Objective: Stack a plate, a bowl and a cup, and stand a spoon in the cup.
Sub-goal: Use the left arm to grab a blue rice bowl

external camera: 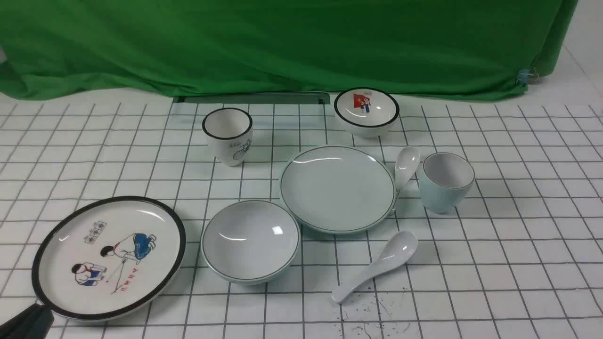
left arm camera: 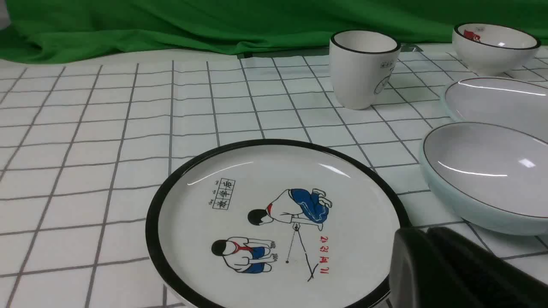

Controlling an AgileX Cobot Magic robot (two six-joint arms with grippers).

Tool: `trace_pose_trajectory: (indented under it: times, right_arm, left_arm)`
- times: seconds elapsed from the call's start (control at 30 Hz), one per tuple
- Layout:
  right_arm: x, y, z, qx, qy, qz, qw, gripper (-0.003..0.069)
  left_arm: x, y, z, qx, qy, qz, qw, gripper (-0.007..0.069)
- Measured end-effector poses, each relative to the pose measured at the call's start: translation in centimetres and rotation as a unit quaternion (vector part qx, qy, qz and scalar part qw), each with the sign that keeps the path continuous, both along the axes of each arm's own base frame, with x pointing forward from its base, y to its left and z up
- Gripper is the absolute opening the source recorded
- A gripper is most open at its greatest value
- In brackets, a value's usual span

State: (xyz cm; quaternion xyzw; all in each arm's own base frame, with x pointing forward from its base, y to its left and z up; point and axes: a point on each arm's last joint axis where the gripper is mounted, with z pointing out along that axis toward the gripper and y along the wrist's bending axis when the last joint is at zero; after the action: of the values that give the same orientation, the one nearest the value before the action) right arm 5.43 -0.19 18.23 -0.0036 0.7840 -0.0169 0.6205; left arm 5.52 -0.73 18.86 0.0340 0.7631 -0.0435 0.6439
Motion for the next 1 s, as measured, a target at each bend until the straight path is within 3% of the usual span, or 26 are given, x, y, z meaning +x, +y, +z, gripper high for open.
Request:
trace_pose_trajectory:
  times: [1.0]
  right_arm:
    - [0.01,0.0,0.04,0.0,-0.002,0.0,1.0,0.0195]
  left_arm:
    - [0.02,0.03,0.12,0.019,-0.009,-0.002,1.0,-0.0029]
